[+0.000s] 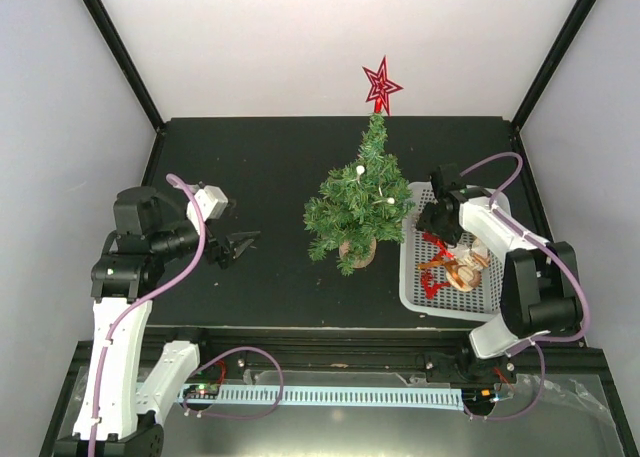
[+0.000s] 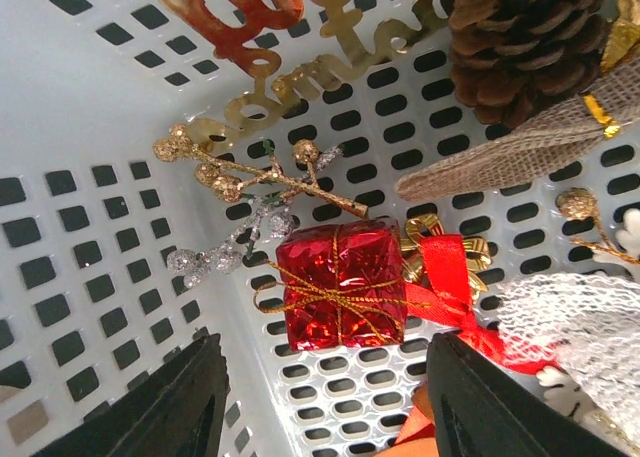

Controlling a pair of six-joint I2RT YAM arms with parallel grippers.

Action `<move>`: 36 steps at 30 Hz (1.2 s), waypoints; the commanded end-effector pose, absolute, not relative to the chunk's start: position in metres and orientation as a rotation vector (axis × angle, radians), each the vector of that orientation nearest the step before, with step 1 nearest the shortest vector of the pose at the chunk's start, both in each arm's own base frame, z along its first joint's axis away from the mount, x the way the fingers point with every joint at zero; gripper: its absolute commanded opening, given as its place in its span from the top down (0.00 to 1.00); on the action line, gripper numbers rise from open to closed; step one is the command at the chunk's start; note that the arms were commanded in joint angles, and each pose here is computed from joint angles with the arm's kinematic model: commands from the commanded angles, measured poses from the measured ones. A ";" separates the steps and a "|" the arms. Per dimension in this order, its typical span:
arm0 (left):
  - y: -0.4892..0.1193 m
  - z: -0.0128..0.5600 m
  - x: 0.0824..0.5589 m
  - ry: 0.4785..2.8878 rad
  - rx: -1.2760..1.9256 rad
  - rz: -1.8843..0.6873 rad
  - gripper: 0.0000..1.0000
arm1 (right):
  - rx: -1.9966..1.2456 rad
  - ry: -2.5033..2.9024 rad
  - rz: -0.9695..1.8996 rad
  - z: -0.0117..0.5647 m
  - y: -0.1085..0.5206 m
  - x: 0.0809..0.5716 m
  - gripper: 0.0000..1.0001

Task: Decorate the small christmas tree

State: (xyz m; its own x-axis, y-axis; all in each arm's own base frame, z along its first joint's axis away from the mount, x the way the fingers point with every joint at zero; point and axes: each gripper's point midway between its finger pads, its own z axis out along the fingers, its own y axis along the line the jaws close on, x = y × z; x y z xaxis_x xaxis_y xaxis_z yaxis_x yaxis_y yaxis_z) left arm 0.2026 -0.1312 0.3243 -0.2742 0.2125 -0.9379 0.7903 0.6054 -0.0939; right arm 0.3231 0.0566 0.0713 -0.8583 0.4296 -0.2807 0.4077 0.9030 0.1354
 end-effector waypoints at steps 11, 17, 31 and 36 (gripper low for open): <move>-0.133 0.332 0.197 1.763 0.816 -0.719 0.01 | 0.673 2.751 0.153 0.048 0.053 0.329 0.51; -0.132 0.331 0.198 1.764 0.811 -0.719 0.01 | 0.666 2.749 0.169 0.044 0.053 0.326 0.59; -0.131 0.329 0.200 1.771 0.804 -0.721 0.01 | 0.645 2.593 0.178 0.107 0.042 0.310 0.68; -0.131 0.328 0.201 1.778 0.798 -0.727 0.01 | 0.608 2.466 0.285 0.155 0.045 0.296 0.68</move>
